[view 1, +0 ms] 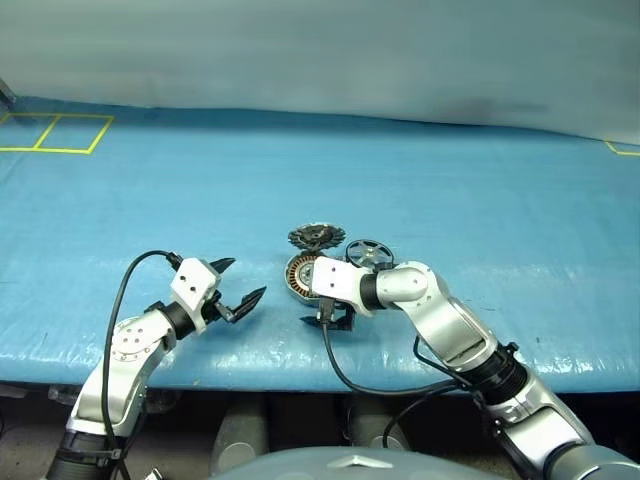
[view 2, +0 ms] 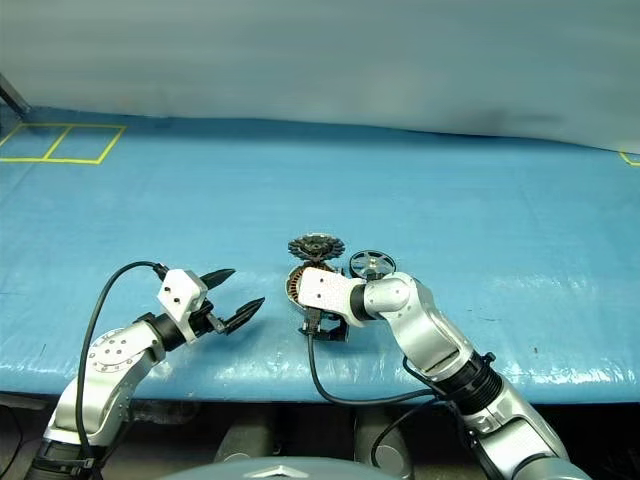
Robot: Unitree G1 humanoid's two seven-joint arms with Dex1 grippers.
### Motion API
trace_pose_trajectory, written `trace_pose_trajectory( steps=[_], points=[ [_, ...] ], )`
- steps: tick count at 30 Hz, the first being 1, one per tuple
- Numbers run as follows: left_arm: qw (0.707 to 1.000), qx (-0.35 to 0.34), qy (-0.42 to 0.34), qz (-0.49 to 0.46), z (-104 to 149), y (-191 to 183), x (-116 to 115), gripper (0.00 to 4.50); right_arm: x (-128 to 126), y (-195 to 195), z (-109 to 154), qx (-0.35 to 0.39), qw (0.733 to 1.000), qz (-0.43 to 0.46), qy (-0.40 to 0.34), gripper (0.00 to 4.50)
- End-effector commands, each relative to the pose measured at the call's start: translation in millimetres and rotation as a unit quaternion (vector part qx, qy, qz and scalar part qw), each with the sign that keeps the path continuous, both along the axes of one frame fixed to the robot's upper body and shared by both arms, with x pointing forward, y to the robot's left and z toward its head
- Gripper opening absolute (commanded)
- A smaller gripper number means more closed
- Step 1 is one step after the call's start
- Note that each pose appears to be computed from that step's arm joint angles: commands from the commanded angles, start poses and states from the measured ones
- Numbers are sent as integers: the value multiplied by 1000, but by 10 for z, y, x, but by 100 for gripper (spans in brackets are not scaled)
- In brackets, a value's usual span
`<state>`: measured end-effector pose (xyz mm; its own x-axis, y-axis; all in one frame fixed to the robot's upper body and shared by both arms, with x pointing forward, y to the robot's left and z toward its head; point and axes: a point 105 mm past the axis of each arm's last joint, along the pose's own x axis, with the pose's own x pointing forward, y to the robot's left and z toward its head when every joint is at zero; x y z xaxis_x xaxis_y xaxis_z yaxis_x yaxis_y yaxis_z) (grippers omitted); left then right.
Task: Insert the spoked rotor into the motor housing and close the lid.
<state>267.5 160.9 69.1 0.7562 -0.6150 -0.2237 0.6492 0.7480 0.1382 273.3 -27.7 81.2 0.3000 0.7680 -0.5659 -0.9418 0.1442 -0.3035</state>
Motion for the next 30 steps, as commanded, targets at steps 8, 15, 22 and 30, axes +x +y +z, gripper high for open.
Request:
trace_pose_trajectory(
  steps=[8, 15, 22, 30],
  points=[
    [998, -31, -17, -50, 223, -27, -44, 450, -6, -183, 558, 126, 990, -59, -37, 447],
    [997, -3, 12, -76, 103, 71, -66, 450, -62, -388, 407, 150, 982, -116, -24, 447],
    [996, 12, 45, -72, -49, 193, 18, 450, -97, -404, 336, 176, 973, -145, -27, 447],
    [994, 22, 83, -72, -265, 170, 42, 450, -95, -443, 322, 170, 973, -152, -36, 447]
  ],
)
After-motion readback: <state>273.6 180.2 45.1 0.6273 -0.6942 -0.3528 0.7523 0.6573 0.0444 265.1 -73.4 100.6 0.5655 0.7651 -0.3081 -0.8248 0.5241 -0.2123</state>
